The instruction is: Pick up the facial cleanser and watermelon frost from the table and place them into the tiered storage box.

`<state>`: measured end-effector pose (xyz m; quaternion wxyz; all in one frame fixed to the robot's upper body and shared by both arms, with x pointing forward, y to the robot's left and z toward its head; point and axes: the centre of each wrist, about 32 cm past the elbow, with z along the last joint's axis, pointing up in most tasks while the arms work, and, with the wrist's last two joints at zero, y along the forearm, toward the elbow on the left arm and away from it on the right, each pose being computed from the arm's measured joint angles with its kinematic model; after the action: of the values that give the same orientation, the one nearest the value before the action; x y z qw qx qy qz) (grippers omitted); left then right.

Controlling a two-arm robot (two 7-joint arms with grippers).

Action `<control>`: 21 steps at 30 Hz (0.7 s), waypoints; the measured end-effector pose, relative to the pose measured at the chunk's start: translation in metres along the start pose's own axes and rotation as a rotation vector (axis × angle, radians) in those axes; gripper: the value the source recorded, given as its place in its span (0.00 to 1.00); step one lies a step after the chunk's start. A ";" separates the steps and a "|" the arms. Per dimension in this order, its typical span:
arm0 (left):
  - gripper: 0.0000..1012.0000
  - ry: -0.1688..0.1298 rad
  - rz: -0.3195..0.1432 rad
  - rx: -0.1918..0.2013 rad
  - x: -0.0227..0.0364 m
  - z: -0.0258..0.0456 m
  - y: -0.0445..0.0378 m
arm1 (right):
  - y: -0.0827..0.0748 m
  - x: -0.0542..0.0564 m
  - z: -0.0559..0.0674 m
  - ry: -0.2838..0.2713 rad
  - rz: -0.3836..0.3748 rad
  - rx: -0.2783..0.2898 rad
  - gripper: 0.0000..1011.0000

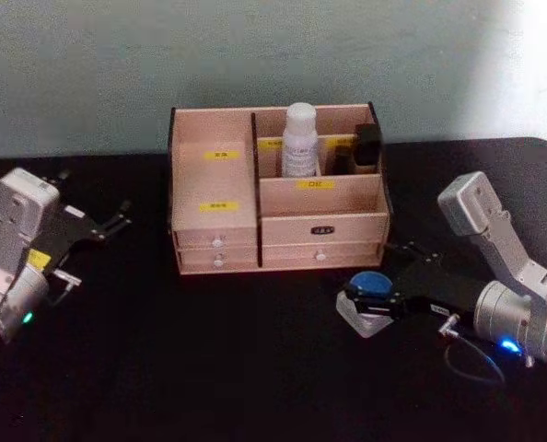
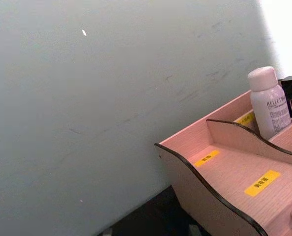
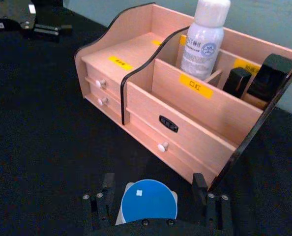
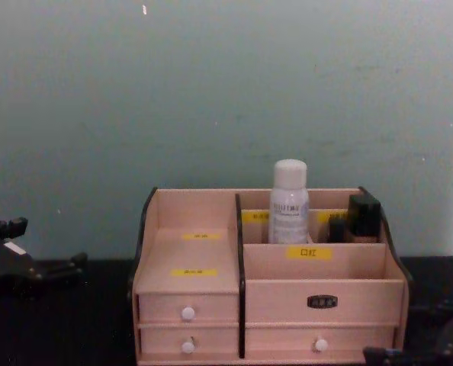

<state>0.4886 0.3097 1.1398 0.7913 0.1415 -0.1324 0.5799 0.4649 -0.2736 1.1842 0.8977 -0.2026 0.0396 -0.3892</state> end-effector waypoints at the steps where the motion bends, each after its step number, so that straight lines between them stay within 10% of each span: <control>1: 0.99 0.000 0.000 0.000 0.0000 0.0000 0.0000 | 0.000 0.000 -0.001 0.000 0.000 -0.004 0.99; 21: 0.99 0.000 0.000 0.000 0.0000 0.0000 0.0000 | -0.002 -0.002 -0.007 0.013 0.001 -0.025 0.99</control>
<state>0.4886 0.3097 1.1397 0.7913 0.1415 -0.1324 0.5799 0.4609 -0.2755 1.1786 0.8951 -0.2113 0.0503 -0.3894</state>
